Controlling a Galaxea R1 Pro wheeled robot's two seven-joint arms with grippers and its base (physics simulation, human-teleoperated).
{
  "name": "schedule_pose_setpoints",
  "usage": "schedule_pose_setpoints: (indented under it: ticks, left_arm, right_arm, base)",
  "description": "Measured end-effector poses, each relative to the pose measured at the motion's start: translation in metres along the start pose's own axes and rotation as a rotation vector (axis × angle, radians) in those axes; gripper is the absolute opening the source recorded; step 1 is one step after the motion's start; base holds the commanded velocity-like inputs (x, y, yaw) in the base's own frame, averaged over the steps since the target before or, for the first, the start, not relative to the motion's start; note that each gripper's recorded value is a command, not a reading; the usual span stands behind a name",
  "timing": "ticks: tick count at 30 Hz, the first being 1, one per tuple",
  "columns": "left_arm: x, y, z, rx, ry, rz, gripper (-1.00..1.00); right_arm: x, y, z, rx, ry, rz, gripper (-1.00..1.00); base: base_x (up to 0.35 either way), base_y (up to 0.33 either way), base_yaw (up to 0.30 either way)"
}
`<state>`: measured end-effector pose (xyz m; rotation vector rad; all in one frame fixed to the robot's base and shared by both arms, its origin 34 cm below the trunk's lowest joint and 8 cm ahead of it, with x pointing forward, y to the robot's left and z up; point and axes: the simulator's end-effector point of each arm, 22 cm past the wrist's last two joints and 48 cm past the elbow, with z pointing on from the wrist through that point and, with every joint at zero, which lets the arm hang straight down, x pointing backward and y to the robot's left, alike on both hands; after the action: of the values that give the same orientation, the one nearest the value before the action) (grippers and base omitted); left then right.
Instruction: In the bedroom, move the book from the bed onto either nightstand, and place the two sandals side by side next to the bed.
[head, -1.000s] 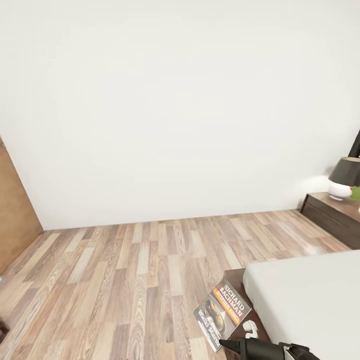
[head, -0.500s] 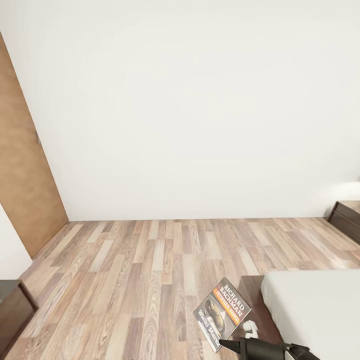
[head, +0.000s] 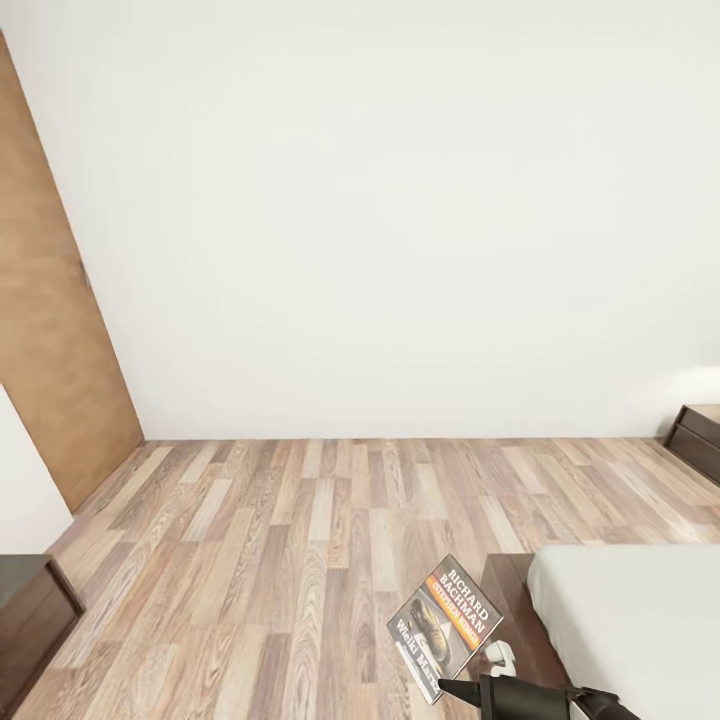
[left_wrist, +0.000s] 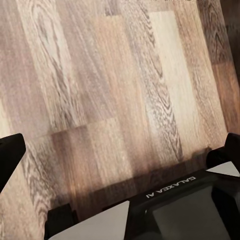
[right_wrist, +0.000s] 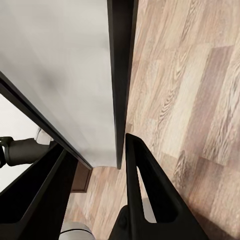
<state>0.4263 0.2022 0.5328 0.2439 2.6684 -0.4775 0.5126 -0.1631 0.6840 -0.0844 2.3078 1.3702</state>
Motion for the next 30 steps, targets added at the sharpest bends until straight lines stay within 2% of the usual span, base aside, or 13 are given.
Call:
schedule_pose_setpoints:
  ticks: [21,30]
  left_arm:
    - [-0.0065,-0.0007,-0.0020,-0.001,-0.015,0.006,1.00]
    - [-0.0069,-0.0008,-0.0026,-0.001,-0.017,0.007,1.00]
  right_arm:
    - [-0.0051,0.0043,-0.0016,-0.003,-0.009,-0.014,-1.00]
    - [-0.0053,0.0051,-0.0019,-0.003,-0.009,-0.016,-1.00]
  base:
    - [0.004,0.000,0.004]
    - [0.274,0.000,0.000]
